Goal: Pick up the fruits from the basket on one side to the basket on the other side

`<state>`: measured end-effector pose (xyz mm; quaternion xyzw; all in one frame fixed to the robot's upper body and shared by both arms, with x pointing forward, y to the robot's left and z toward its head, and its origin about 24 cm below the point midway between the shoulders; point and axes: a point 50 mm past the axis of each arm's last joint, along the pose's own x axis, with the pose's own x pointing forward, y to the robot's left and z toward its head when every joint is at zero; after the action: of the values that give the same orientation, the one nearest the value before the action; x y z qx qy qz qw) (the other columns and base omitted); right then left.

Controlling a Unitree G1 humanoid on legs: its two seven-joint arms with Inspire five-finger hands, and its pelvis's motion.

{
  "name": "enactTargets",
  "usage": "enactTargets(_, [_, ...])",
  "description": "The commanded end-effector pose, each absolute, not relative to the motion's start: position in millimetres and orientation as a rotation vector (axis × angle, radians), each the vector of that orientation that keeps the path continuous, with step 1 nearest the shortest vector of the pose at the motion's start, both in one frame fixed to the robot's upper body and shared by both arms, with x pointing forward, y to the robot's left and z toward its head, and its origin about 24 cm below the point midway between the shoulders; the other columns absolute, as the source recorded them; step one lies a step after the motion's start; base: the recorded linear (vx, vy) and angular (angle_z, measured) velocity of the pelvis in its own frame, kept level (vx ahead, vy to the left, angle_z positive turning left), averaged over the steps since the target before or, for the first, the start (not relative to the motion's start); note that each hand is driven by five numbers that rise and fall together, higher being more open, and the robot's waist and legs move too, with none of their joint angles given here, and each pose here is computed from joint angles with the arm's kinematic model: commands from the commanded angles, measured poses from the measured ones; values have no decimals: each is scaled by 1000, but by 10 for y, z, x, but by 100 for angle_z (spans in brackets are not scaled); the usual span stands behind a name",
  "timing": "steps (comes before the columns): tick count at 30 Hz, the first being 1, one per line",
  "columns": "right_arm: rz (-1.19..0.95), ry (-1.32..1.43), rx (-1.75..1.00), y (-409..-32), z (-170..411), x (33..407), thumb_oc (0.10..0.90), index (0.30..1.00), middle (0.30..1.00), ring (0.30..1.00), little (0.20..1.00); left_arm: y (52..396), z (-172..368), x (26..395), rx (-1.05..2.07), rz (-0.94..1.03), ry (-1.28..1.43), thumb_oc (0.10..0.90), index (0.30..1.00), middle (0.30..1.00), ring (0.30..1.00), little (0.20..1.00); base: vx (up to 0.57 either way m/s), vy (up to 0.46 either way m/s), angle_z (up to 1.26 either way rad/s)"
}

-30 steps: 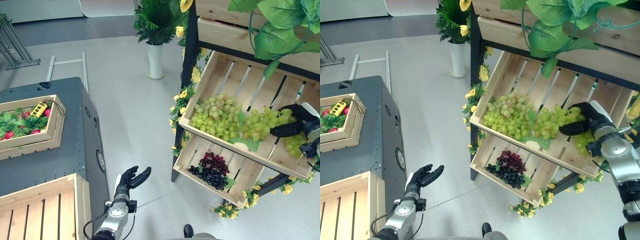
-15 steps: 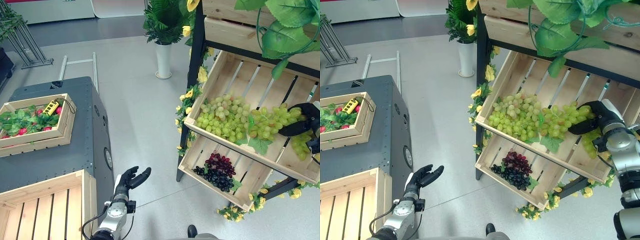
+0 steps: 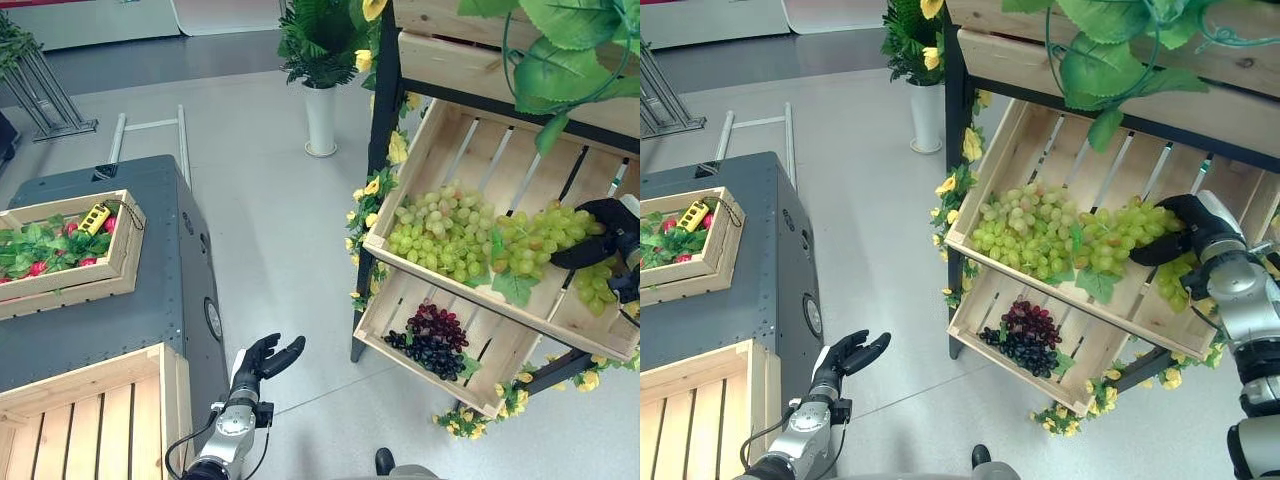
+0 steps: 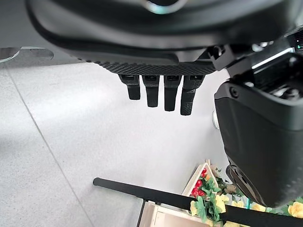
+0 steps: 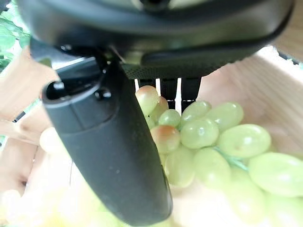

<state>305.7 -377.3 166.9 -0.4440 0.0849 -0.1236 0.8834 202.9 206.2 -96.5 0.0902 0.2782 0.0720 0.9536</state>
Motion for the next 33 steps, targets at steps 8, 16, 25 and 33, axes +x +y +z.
enactTargets(8, [-454, -367, -1125, -3339, 2481, 3117, 800, 900, 900, 900, 900, 2034, -700, 2351, 201, 131, 386, 800, 900, 900, 900, 900, 0, 0, 0])
enactTargets(16, [-441, -544, -1353, -2957, 2481, 2997, 800, 900, 900, 900, 900, 2028, -718, 2336, 190, 154, 391, 800, 900, 900, 900, 900, 8, 8, -1])
enactTargets(25, [-303, -601, -1310, -2708, 2432, 2929, 800, 900, 900, 900, 900, 2012, -742, 2332, 190, 158, 404, 800, 900, 900, 900, 900, 18, 13, -4])
enactTargets(33, [-163, -713, -1272, -2441, 2435, 2699, 800, 900, 900, 900, 900, 2037, -773, 2308, 181, 186, 422, 800, 900, 900, 900, 900, 2, 19, -4])
